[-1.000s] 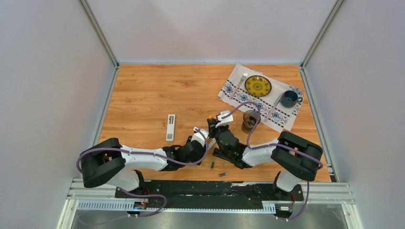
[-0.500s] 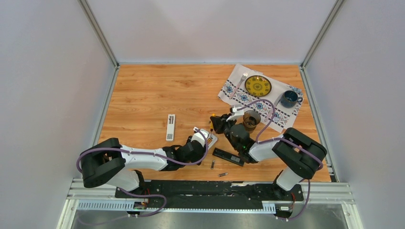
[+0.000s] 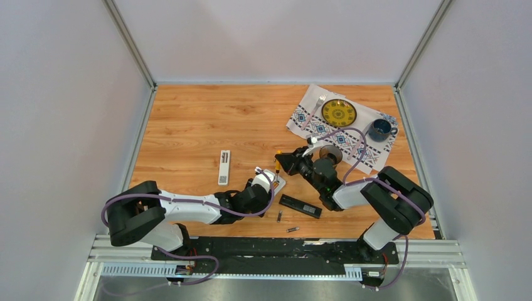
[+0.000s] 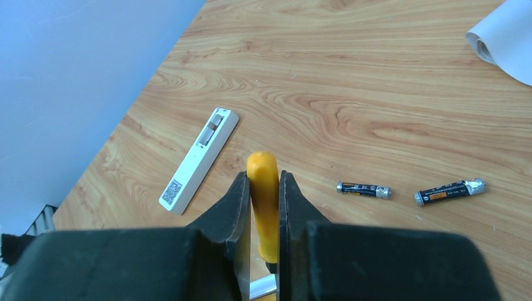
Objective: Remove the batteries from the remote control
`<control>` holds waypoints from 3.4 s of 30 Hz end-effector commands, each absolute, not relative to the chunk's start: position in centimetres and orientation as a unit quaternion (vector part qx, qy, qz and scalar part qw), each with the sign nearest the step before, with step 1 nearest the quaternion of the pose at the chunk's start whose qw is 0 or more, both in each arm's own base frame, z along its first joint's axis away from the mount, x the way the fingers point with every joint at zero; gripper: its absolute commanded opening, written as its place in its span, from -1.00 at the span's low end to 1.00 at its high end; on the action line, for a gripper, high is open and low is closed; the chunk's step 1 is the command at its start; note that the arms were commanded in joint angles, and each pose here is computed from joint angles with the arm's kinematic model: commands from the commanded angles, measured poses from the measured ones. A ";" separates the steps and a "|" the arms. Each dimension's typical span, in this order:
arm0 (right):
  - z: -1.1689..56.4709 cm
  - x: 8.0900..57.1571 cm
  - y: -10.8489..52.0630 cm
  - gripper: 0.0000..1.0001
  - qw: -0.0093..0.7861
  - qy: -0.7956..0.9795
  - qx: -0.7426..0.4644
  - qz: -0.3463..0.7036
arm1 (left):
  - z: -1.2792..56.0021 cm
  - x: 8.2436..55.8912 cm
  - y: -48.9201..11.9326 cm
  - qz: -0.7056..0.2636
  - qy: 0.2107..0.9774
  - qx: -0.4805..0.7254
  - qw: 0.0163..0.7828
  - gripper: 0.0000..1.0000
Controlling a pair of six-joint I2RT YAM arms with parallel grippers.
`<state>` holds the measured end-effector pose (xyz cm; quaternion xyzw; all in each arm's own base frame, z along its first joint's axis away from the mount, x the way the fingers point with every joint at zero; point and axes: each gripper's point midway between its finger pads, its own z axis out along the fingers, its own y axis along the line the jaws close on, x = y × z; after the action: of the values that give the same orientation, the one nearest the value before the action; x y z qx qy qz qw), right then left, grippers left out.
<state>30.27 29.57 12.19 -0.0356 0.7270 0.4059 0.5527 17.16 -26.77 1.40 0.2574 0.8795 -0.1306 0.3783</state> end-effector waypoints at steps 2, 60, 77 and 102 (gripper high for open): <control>12.0 24.2 32.4 -1.00 0.423 0.732 -0.071 0.528 | -2.7 14.0 -24.4 -0.105 0.907 0.287 0.289 -1.00; 17.5 27.4 25.8 -1.00 0.505 0.738 -0.043 0.446 | 1.9 16.0 -19.2 0.002 0.914 0.226 0.337 0.74; 17.7 27.2 25.7 -1.00 0.509 0.734 -0.045 0.448 | 2.9 19.2 -21.8 -0.030 0.910 0.217 0.353 0.56; 17.9 27.0 26.0 -1.00 0.509 0.729 -0.058 0.454 | 2.8 22.6 -24.1 -0.044 0.917 0.212 0.334 0.47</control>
<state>26.45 25.62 14.97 -0.0441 0.7608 0.4379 0.4770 22.47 -23.36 2.04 0.2102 0.9197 -0.0272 0.3306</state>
